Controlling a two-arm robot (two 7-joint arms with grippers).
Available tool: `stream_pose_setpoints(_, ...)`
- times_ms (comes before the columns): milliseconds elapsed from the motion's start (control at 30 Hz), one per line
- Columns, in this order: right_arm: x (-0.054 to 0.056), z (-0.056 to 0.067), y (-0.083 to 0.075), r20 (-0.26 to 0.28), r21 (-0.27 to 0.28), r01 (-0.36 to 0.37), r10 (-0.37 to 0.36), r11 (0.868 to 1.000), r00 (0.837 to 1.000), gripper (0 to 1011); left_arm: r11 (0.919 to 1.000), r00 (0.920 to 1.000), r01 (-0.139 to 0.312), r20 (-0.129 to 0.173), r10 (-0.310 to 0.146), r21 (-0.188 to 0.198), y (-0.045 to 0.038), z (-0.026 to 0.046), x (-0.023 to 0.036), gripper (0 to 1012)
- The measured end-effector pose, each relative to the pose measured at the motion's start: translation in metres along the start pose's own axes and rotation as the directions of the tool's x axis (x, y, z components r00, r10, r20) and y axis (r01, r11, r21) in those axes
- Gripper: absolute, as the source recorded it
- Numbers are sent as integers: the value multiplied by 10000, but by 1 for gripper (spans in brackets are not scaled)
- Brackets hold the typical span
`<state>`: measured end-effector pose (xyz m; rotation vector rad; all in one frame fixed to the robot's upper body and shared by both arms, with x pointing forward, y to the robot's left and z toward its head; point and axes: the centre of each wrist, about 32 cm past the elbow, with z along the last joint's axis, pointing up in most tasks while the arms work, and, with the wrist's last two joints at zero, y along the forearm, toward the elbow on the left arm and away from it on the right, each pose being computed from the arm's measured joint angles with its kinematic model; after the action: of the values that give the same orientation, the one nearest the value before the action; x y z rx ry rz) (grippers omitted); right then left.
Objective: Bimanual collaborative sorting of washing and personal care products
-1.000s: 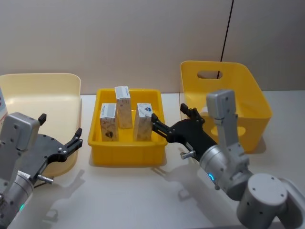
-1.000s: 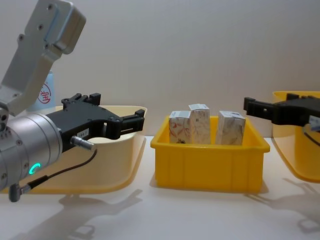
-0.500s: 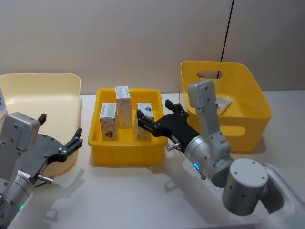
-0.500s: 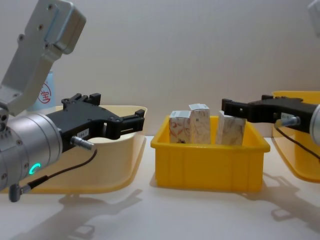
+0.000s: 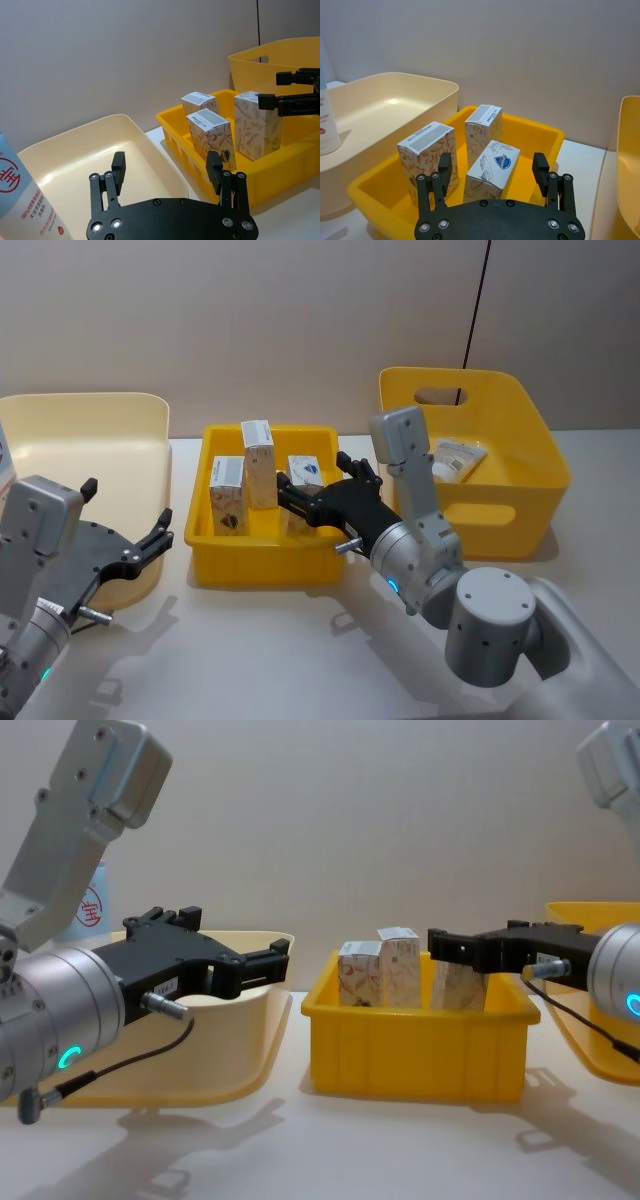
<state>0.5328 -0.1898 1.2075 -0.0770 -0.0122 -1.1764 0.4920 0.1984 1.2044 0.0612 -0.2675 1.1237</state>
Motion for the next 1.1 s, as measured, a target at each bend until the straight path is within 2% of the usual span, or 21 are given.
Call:
stream_pose_setpoints(500,-79,-8,83,-15,-282,278,-278,9992,9996,1001,10000,10000,1,0,-1,0,0,0,0,1003)
stream_pose_setpoints(1100,-136,-67,202,-498,-776,374,-414,9963,9979,1001,10000,10000,0,0,0,-1,0,0,0,1003)
